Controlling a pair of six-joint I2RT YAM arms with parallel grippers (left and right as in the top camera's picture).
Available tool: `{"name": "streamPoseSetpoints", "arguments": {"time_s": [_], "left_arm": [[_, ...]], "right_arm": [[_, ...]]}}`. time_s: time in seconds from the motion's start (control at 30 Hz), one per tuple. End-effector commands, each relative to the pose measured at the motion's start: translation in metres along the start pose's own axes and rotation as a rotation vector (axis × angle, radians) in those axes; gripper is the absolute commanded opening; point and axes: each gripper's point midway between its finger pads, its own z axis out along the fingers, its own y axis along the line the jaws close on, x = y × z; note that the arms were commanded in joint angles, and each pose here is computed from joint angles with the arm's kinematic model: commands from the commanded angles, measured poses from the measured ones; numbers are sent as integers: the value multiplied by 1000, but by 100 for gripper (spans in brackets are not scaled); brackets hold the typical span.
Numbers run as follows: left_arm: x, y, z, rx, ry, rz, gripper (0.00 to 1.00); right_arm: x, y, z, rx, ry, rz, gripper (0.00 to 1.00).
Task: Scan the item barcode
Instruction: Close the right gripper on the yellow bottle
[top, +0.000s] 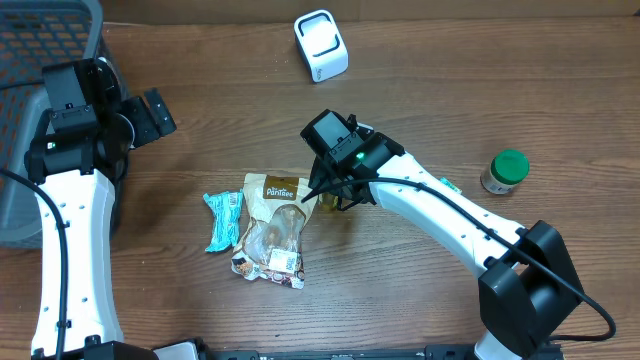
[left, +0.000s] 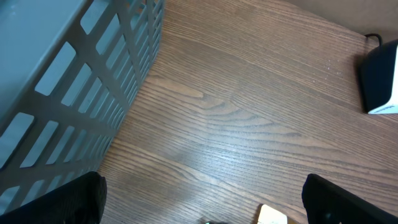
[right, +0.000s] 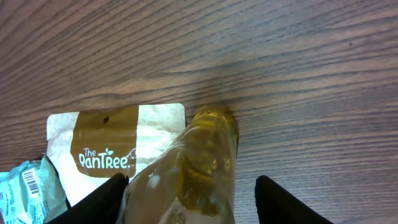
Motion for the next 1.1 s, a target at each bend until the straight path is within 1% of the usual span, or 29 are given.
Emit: {"name": "streamPoseSetpoints", "arguments": {"time_s": [0.0, 0.13, 0.33, 0.43, 0.47, 0.57, 0.67, 0.8, 0.93, 1.07], "left_arm": [[-9, -3, -7, 8, -27, 21, 100], [-9, -3, -7, 8, -27, 21, 100], [-9, -3, -7, 8, -27, 21, 100], [-9, -3, -7, 8, -27, 21, 100], [-9, -3, -7, 8, -27, 21, 99], [-9, -3, -7, 8, -27, 21, 99], [-9, -3, -7, 8, -27, 21, 99], [-9, -3, -7, 8, -27, 21, 99], [-9, -3, -7, 8, -27, 21, 100], [-9, -3, -7, 8, -27, 21, 99]], "right_arm": [[-3, 0, -4, -1, -23, -102, 56], [0, -5, -4, 18, -7, -203, 52], [0, -4, -5, 16, -9, -337, 39], [-3, -1, -8, 9, -15, -400, 39], [-4, 0, -9, 7, -18, -401, 41], [-5, 3, -10, 1, -24, -401, 59], [-5, 1, -10, 5, -20, -400, 69], [-2, 3, -10, -4, -10, -387, 70], [2, 3, -9, -16, 11, -307, 70], [4, 1, -4, -13, 12, -308, 70]]}}
